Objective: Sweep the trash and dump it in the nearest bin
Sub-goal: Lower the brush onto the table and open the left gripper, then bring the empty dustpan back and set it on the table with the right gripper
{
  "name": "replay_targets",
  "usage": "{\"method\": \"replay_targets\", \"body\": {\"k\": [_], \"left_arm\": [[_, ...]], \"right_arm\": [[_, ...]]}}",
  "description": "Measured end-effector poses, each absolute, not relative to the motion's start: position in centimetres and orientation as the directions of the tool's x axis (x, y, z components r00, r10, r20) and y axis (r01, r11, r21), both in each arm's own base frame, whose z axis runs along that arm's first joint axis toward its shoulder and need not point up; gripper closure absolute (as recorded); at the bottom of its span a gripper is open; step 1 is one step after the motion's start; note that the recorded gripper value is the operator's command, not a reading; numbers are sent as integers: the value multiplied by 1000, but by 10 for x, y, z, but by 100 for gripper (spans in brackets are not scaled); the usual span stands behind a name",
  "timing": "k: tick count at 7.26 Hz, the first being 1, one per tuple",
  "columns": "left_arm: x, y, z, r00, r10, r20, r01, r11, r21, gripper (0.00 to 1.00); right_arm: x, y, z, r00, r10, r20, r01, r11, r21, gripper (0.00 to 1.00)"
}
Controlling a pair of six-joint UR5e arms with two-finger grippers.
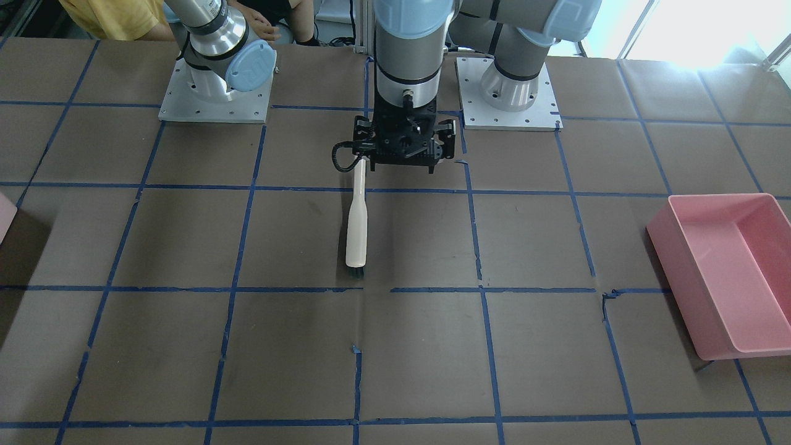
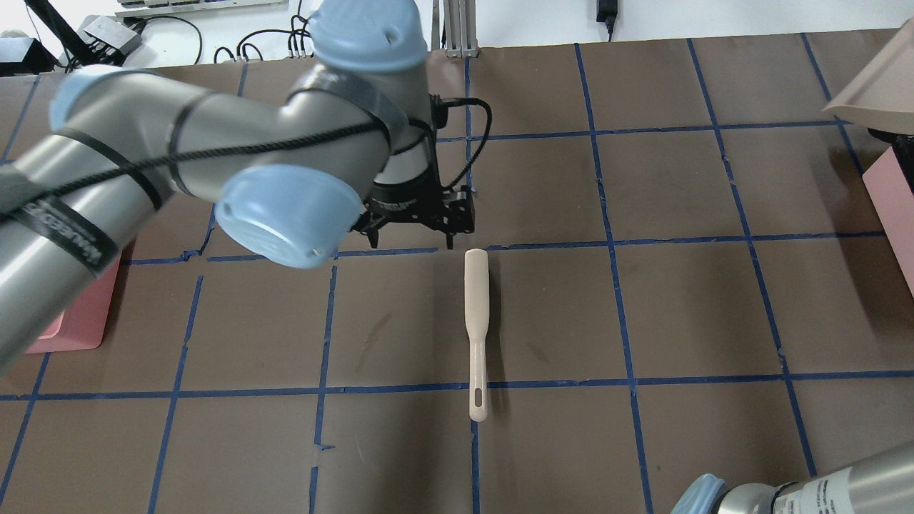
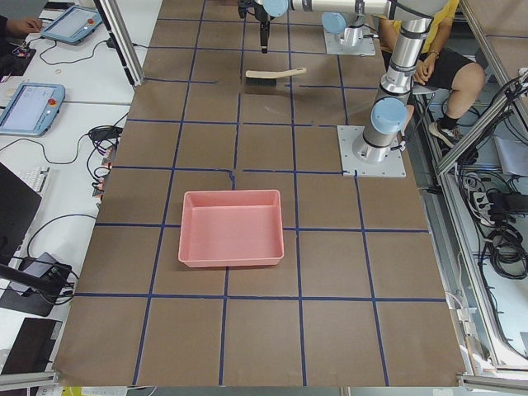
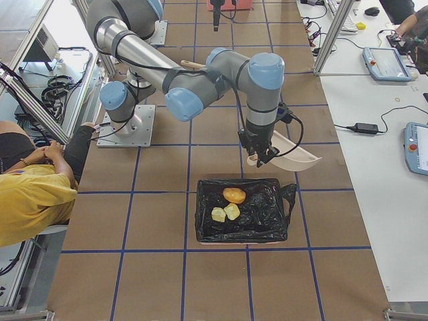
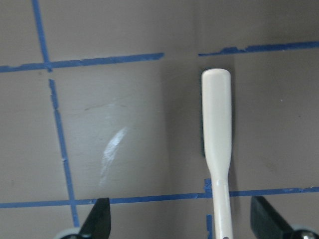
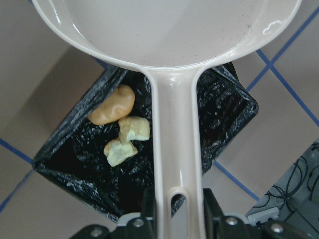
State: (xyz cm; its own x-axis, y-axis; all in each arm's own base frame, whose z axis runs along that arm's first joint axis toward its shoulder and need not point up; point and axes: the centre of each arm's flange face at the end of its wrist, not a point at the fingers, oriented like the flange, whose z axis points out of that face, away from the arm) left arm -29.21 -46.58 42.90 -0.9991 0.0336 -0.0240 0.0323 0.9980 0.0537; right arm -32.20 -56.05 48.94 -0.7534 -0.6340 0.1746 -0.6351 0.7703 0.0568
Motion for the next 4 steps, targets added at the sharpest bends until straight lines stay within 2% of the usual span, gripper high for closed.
{"method": "replay_targets", "body": {"k": [2, 4], "left_arm": [[-244, -484, 488, -998, 60, -18, 59, 997, 53, 0], [-226, -475, 530, -998, 65, -3, 65, 998, -19, 0]], "right_arm": [[-232, -599, 464, -809, -572, 135, -573, 819, 30, 100], [-127, -626, 441, -876, -472, 102, -474, 880, 6, 100]]}}
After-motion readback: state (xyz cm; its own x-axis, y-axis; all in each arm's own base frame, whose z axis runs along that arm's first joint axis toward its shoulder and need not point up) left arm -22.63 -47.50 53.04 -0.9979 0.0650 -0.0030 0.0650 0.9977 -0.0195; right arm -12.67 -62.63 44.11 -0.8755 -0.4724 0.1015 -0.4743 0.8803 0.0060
